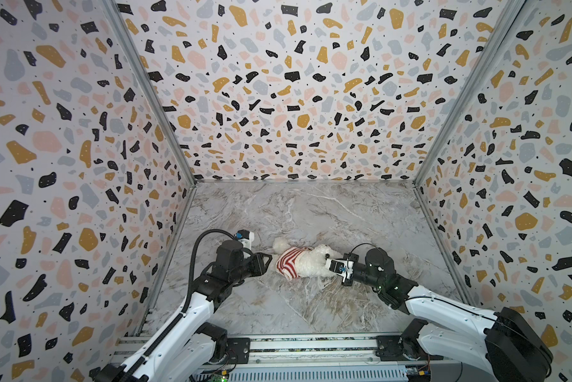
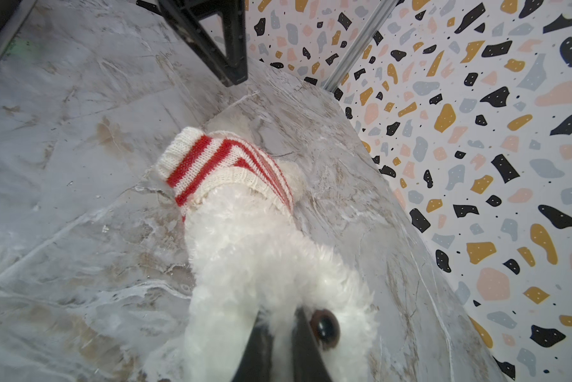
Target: Dress the teddy bear
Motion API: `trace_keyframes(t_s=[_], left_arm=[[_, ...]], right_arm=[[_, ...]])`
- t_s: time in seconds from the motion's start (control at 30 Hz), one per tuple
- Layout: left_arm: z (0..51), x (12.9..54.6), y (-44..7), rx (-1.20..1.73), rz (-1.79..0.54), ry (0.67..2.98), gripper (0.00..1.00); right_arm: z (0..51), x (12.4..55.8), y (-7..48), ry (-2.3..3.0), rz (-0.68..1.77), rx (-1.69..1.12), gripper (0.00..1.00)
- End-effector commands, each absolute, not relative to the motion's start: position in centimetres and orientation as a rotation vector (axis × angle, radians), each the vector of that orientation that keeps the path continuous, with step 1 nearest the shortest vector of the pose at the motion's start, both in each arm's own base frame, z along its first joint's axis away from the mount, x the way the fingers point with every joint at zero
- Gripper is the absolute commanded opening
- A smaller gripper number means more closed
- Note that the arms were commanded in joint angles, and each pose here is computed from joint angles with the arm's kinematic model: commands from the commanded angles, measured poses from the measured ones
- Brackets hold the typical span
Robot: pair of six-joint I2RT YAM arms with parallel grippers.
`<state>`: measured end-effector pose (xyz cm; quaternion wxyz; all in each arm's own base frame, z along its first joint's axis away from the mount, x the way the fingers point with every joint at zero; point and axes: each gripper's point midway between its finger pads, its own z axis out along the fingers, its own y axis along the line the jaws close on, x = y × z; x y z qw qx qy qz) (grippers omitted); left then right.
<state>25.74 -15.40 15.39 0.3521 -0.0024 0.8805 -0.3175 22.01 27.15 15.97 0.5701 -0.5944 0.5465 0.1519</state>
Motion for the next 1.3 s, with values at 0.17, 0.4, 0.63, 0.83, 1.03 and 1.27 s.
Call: trace_keyframes(t_s=[0.17, 0.4, 0.63, 0.83, 1.03, 1.27], left_arm=[[14.7, 26.7, -20.1, 0.184, -0.838, 2.319, 0.41], [10.9, 24.9, -21.8, 0.217, -0.851, 2.406, 0.33], [9.1, 22.3, -23.4, 0.211, -0.915, 2.432, 0.31], [8.2, 20.6, -24.6, 0.202, -0.961, 2.436, 0.31], [6.6, 19.4, -24.4, 0.181, -0.964, 2.459, 0.30], [5.2, 18.5, -24.0, 0.153, -0.965, 2.472, 0.30]], right_arm=[[16.6, 21.9, 28.6, 1.194, 0.364, -1.414, 0.29], [17.3, 22.0, 26.7, 1.300, 0.473, -1.255, 0.59], [19.1, 23.7, 24.3, 1.570, 0.690, -0.875, 0.71], [16.8, 26.9, 21.5, 1.989, 0.873, -0.481, 0.71], [14.5, 26.1, 21.7, 2.170, 1.018, -0.419, 0.82], [12.0, 25.1, 22.6, 2.233, 1.098, -0.459, 0.85]])
